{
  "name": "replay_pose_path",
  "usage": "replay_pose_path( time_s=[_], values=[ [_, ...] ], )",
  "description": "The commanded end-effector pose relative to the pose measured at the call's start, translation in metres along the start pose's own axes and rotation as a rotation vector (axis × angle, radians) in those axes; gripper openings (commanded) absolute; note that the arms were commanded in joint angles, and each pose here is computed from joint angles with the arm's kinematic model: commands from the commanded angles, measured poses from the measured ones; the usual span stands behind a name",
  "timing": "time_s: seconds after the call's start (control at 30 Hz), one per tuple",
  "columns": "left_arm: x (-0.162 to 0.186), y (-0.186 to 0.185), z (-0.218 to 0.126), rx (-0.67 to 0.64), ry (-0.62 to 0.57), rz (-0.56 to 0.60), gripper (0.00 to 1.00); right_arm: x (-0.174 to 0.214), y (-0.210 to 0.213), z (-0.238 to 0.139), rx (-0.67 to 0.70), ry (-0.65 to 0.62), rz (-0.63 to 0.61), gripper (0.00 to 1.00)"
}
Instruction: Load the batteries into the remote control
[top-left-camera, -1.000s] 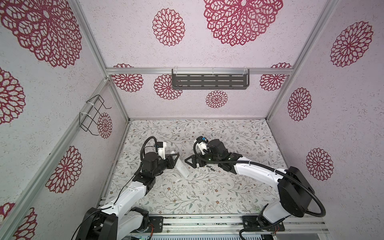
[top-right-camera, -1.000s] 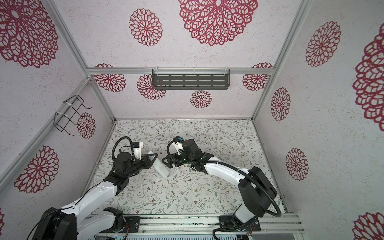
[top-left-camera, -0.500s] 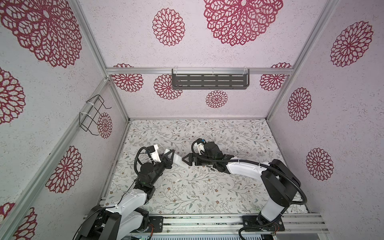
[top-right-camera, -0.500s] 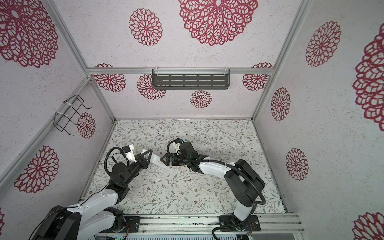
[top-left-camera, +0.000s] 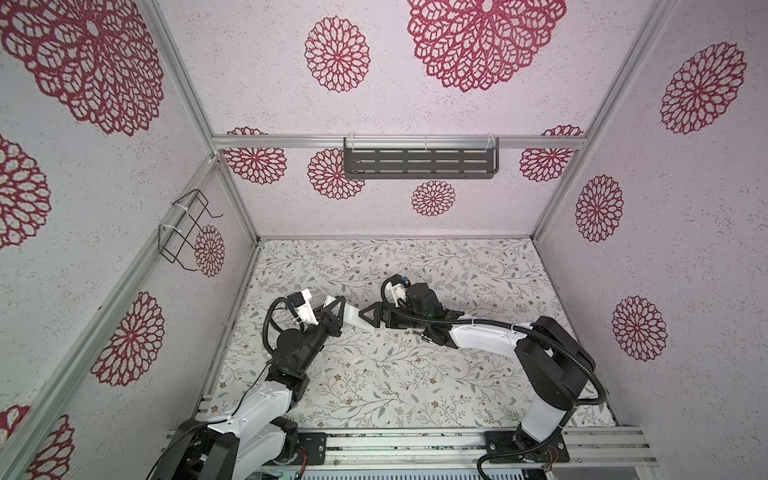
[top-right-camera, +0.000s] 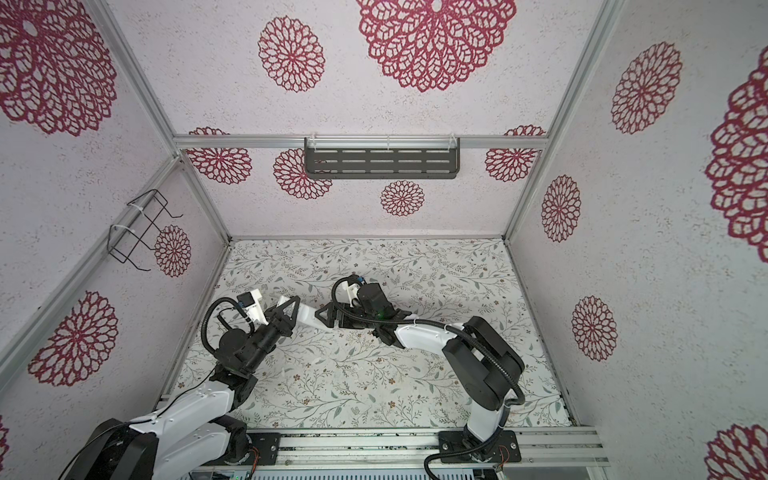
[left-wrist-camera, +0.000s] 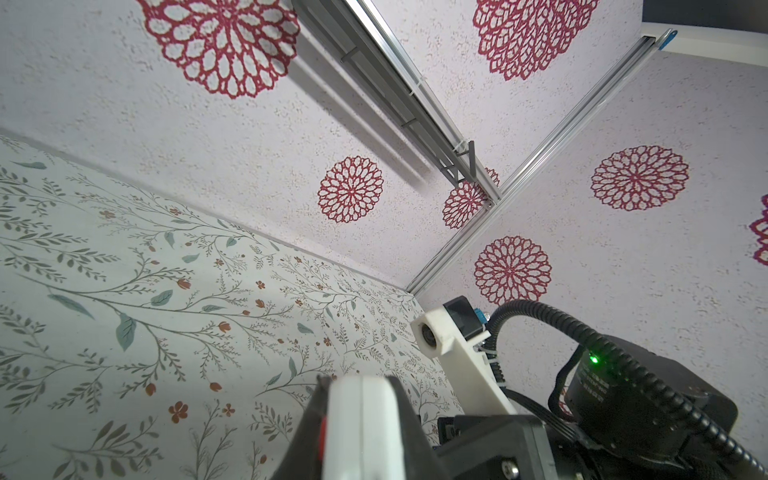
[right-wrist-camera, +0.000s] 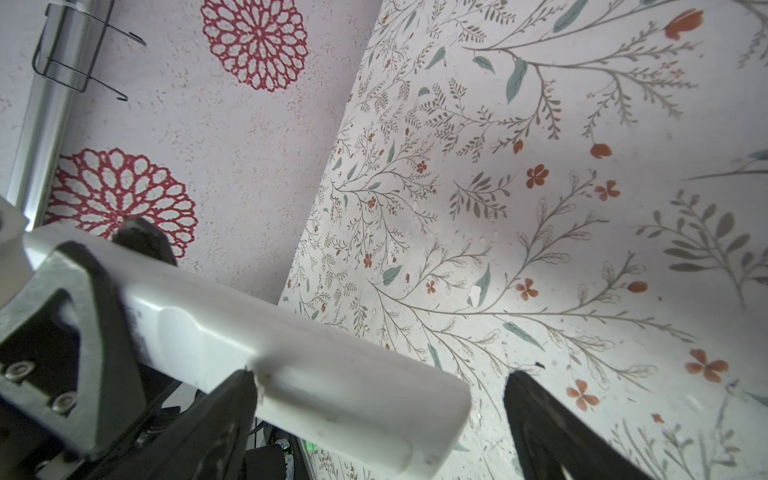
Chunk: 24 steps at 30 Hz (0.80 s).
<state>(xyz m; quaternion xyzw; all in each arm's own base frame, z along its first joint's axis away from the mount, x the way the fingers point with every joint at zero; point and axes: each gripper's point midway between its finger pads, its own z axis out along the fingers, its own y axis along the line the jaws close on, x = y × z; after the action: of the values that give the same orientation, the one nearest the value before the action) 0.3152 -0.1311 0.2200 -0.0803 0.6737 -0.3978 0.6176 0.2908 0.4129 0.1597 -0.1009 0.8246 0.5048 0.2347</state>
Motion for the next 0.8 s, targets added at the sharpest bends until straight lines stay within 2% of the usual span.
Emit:
replay_pose_path(
  time_s=[0.0,0.47,0.77],
  values=[
    [-0.010,-0.009,-0.002,0.031,-0.046,-0.009,0.00,-0.014,0.031,0.003,-0.093,-0.035,-0.021,0.97],
    [-0.020,-0.015,-0.007,0.045,-0.078,-0.013,0.00,-0.003,0.017,0.020,-0.035,-0.002,-0.006,0.90],
    [-0.024,-0.012,-0.012,0.026,-0.107,-0.012,0.00,0.001,0.025,0.027,-0.064,0.013,0.004,0.92]
  ],
)
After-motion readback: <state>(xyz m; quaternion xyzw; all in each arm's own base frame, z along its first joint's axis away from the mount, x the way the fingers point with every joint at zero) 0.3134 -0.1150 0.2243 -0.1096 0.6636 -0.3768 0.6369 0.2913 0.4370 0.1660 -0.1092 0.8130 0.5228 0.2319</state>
